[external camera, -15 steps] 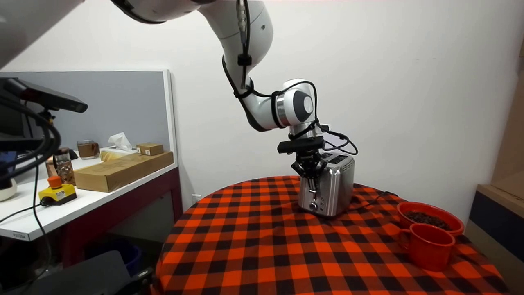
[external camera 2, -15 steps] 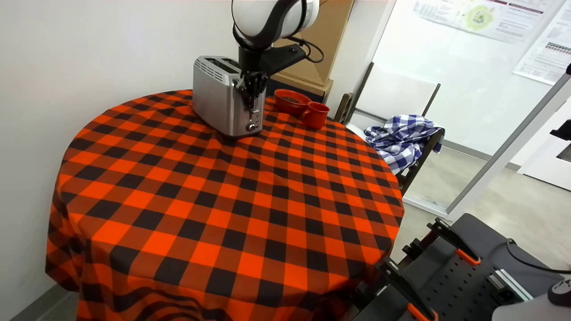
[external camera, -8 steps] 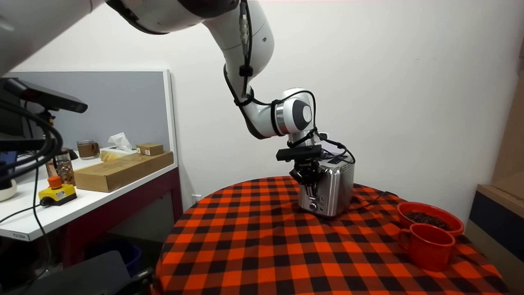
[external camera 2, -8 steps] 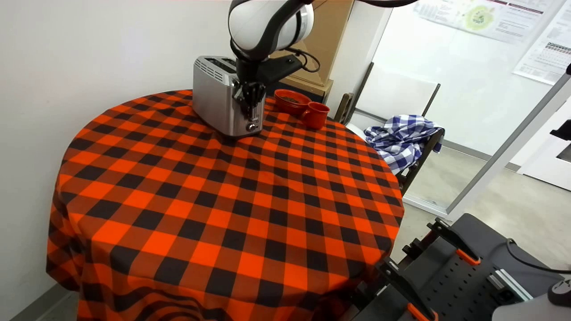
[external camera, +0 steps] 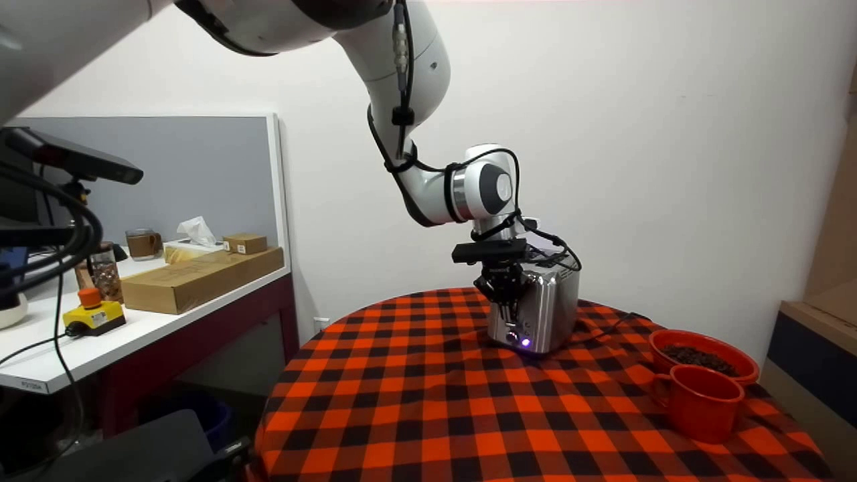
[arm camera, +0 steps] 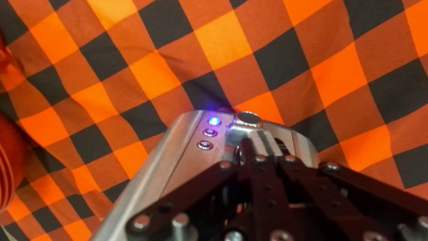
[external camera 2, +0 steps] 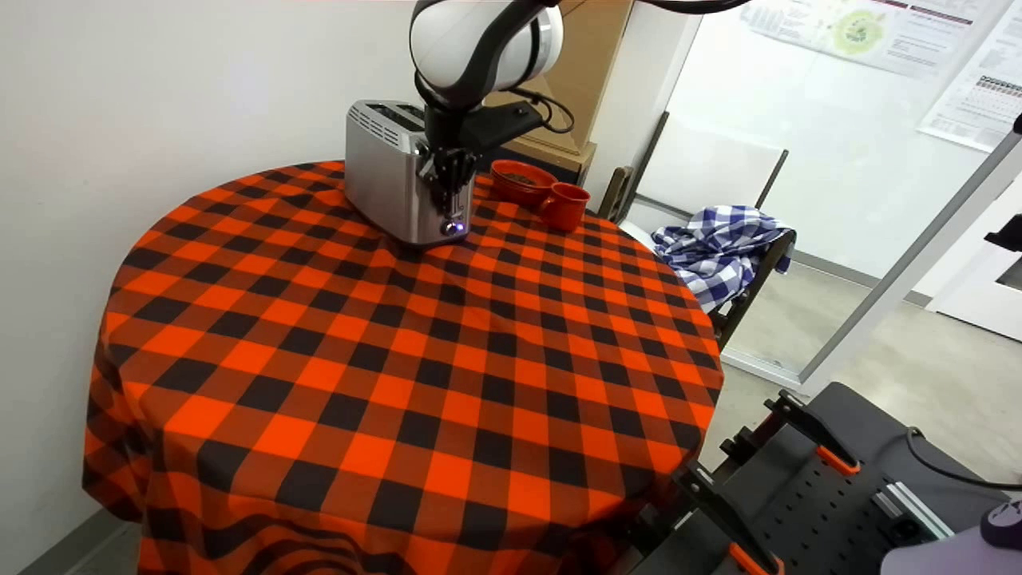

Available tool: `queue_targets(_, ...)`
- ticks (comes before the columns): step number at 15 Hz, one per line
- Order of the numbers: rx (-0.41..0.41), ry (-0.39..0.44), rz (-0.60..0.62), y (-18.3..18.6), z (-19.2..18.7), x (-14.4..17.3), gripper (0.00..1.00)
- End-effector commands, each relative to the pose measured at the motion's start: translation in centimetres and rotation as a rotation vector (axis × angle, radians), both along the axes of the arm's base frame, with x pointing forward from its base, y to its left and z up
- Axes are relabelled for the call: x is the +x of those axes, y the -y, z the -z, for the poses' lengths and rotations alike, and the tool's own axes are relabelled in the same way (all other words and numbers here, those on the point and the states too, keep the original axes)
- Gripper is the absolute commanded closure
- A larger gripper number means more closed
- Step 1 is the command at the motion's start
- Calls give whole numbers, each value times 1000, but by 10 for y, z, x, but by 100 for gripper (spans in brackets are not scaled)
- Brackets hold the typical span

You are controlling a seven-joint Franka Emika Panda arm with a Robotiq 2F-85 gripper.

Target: Push down the switch of the toaster

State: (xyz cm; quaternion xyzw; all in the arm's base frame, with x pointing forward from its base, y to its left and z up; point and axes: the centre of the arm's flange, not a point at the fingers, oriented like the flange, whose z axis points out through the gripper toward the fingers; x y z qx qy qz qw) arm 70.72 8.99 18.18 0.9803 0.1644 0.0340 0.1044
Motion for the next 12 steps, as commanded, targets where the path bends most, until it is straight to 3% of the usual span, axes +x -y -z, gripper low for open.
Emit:
queue_targets(1,36,-48,12,-4,33,-9,99)
queue_targets(3,34,-57,42,-2,31,-6,99)
queue_targets(4,28,-68,66,-1,27,-4,73)
queue_targets(6,36,-89,125,6,14,5,68)
queue_targets(8,55,-153,187,19,-11,12,53)
queue_targets(12,58,-176,224,62,-79,13,25)
